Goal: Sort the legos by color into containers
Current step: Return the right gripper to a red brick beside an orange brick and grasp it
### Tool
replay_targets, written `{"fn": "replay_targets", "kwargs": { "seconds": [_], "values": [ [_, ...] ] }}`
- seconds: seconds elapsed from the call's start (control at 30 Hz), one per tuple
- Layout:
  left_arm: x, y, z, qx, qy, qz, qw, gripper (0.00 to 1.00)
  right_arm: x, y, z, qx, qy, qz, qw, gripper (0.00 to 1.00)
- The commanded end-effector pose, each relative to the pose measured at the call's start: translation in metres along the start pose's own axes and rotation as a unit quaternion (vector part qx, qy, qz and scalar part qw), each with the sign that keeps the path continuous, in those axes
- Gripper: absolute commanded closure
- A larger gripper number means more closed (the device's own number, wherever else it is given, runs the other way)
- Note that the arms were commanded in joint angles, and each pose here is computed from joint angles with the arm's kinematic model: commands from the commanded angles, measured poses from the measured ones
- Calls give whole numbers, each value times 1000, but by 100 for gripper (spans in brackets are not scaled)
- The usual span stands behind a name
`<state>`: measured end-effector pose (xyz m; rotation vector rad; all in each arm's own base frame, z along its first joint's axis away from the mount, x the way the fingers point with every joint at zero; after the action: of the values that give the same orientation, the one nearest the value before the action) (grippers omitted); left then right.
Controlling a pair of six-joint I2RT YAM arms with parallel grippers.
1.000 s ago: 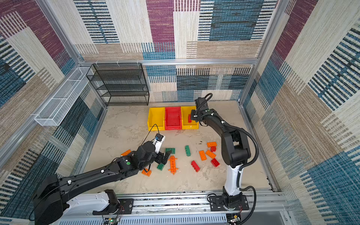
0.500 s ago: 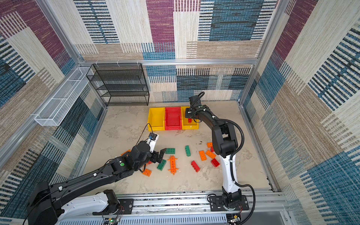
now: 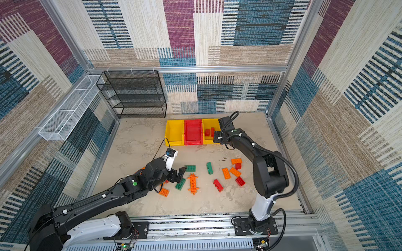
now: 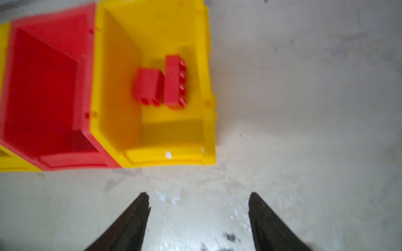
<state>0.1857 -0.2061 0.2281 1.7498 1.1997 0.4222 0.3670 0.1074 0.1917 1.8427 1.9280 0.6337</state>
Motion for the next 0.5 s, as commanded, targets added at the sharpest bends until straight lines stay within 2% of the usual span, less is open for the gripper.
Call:
{"fn": "replay_targets", "kwargs": {
  "seconds": [0.0, 0.17, 0.47],
  "values": [
    [-13, -1, 3, 8, -59, -19, 998, 1, -18, -30, -13, 3, -57, 27, 998, 22],
    [-24, -6, 4, 18, -87, -14, 996, 1, -36, -73, -18, 23, -87, 42, 995, 18],
    [-27, -11, -2, 15, -90, -11, 996, 1, -55, -102, -5, 47, -81, 63, 994, 25]
  ]
}}
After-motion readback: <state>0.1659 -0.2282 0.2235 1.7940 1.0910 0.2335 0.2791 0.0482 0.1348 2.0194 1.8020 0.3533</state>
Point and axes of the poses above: each gripper's point midway between its finger pads, its own z axis out along the fingers, its own x axis along the line the jaws close on, y = z × x, the point moved 9 cm from there along -z, back along the fingers, and after that the axes turned 9 degrees about -z, right-handed, at the moved point
